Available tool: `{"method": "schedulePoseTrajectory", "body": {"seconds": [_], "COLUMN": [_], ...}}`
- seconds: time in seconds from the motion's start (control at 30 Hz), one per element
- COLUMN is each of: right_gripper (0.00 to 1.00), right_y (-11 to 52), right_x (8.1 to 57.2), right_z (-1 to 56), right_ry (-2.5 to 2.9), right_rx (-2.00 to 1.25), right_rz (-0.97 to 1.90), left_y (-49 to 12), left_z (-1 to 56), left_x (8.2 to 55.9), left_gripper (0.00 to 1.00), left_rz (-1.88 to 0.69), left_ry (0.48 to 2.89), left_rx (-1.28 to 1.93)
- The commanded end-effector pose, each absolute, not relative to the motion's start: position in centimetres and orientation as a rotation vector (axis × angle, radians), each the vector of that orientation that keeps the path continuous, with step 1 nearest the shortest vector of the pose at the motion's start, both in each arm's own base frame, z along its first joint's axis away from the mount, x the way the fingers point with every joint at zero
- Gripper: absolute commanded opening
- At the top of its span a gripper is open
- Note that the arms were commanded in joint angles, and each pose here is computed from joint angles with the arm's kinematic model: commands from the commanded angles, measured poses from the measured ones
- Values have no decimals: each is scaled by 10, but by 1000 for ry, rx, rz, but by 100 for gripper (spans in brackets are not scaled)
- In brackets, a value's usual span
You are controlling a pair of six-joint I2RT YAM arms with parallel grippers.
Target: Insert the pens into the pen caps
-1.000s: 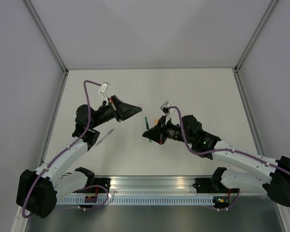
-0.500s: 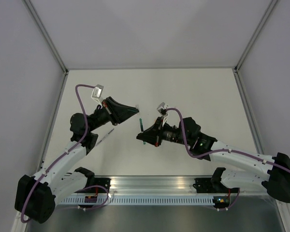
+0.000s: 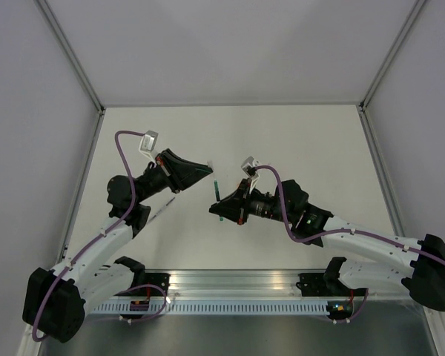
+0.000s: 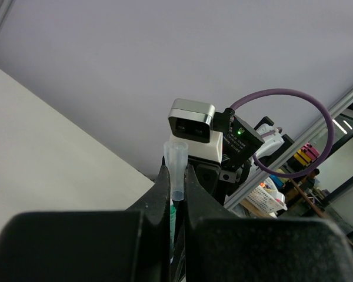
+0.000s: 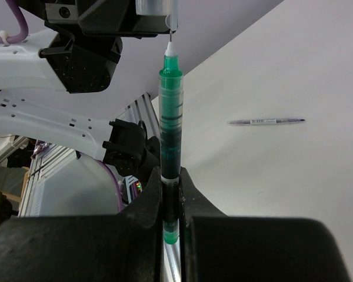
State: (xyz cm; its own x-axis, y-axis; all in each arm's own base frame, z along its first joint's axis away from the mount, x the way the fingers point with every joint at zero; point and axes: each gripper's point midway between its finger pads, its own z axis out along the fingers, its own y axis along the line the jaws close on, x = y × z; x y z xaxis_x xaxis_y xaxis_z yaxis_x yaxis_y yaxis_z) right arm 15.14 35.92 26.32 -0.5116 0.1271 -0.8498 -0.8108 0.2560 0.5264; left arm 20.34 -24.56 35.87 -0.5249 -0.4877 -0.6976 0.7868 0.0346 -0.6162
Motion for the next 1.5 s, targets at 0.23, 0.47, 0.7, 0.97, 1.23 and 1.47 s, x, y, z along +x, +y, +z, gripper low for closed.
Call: {"method": "schedulePoseTrajectory", "body": {"seconds": [0.23,0.47,0.7,0.97,1.23,1.47], "right_gripper": [0,0,0,0,0,0], "right_y": [360,363,366,368,365,364], "right_x": [147,146,145,148,149,147], "right_z": [283,283,284,283,285,282], "right_ry": [1605,1607,1604,1612,1607,1611], "right_rx": [-632,-637,-641,-636,-629,-639], "right_rz": [1431,1449,1455,1449,1434,1438], "left_y": [-243,-243,-244,-249,-247,-246], "left_z": [370,373,373,363,355,361], "left_x": [202,204,202,196,192,193], "left_gripper": [2,2,2,2,2,2], "left_rz": [-1682,-1683,-1691,-1704,-1686,-1677], "left_ry": [1281,1277,1277,1287,1286,1269], "left_rx": [326,319,323,342,354,357]}}
